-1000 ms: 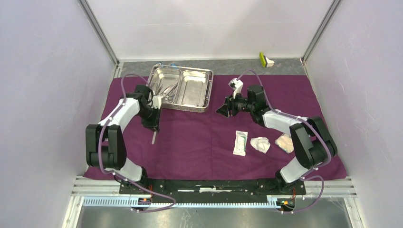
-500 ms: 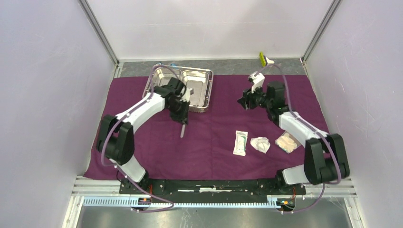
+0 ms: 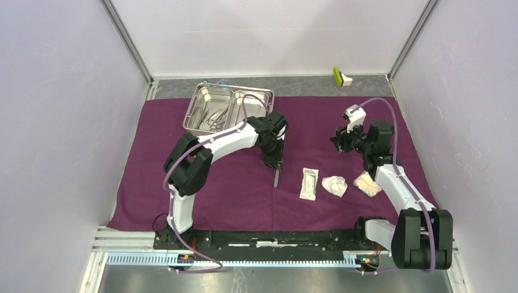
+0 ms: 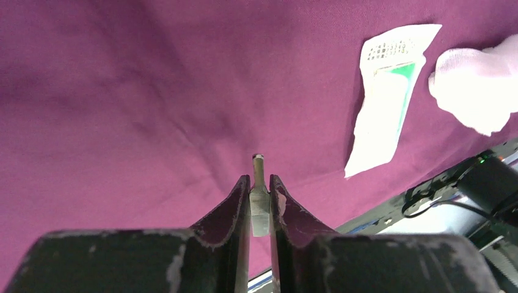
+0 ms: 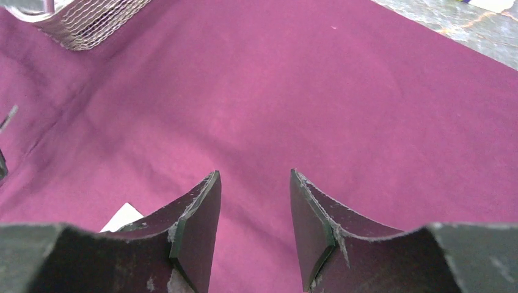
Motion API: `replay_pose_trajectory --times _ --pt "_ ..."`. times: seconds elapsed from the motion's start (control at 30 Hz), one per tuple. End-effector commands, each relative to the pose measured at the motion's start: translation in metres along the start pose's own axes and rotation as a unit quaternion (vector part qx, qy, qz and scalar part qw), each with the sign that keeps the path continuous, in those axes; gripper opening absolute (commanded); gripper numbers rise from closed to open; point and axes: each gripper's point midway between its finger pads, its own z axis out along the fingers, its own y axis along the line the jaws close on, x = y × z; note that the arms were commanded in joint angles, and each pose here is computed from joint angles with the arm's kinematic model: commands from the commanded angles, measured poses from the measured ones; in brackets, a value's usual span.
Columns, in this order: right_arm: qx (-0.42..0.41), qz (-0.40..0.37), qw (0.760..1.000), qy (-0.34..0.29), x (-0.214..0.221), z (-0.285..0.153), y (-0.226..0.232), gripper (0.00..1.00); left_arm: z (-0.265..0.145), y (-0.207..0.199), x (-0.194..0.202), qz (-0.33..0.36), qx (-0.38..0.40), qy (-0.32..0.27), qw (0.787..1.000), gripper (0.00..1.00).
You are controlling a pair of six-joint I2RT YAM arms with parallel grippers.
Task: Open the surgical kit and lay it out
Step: Place the medical item in the surgical kit.
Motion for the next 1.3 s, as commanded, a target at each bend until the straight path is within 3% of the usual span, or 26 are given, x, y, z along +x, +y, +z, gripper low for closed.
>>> replay_pose_trajectory --times 0.0,0.2,0.6,1.27 --pt "0.003 -0.003 0.999 -0.035 -0.015 -0.009 -0.011 0.51 0.011 -0.036 -0.009 -0.052 0.020 -0.014 0.998 0.12" --pt "-0.011 0.029 0.999 -0.035 -0.006 -0.013 -0.015 0.51 0.026 -0.061 0.005 -0.078 0.035 0.004 0.996 0.13" --pt "-0.017 0.051 0.997 -0.049 -0.007 -0.021 -0.019 0.51 0.038 -0.041 0.035 -0.106 0.005 0.018 0.994 0.14" --pt "-0.030 0.068 0.996 -0.041 0.001 -0.017 -0.016 0.51 0.022 -0.032 0.029 -0.099 -0.019 -0.012 0.995 0.16"
